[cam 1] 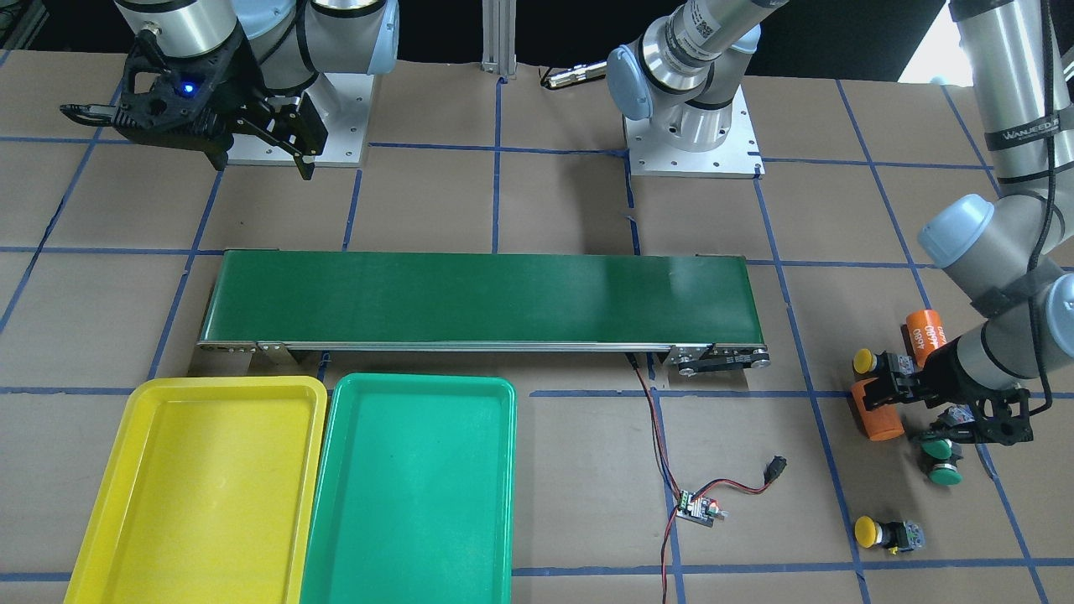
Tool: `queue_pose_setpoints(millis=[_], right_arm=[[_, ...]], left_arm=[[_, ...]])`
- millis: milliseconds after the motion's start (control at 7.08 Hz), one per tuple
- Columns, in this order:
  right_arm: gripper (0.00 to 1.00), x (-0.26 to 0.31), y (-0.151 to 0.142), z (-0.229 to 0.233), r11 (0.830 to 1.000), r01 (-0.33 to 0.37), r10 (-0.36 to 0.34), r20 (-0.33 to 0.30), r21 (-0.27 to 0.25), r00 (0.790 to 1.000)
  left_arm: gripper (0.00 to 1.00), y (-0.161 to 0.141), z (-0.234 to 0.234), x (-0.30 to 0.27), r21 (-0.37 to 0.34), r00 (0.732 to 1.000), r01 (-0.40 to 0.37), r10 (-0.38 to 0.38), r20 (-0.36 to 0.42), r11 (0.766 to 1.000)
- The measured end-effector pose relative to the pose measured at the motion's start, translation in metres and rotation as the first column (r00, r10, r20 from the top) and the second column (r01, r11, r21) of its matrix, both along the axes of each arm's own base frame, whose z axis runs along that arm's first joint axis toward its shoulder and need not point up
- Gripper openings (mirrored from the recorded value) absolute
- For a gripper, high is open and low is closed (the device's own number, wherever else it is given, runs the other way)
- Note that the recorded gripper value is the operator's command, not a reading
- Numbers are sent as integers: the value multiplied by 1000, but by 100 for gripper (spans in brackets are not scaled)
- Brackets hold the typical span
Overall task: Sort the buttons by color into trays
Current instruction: 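Grasp the orange cylinder with the left gripper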
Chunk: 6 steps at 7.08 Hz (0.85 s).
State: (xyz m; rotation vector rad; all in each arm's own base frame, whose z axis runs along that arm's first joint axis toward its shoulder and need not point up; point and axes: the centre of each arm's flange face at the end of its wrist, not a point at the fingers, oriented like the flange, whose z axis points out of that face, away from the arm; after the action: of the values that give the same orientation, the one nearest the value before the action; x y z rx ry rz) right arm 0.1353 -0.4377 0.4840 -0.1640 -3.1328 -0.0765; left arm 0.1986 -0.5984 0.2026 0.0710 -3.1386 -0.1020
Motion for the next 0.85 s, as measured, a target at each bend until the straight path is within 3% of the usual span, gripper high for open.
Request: queue_pose_setpoints(millis=[282,565,847], right_arm=[[100,0,0,0,1000,-1,1,-1,1,1000],[100,0,0,0,1000,-1,1,-1,1,1000],[100,0,0,0,1000,-1,1,0,-1,1000]], left_arm=[[55,1,-17,-1,21,999,-31,31,-11,999],[6,1,-24,-3,32,999,-29,30,-19,999],[0,0,-23,-9,24,999,-11,12,-35,1000]])
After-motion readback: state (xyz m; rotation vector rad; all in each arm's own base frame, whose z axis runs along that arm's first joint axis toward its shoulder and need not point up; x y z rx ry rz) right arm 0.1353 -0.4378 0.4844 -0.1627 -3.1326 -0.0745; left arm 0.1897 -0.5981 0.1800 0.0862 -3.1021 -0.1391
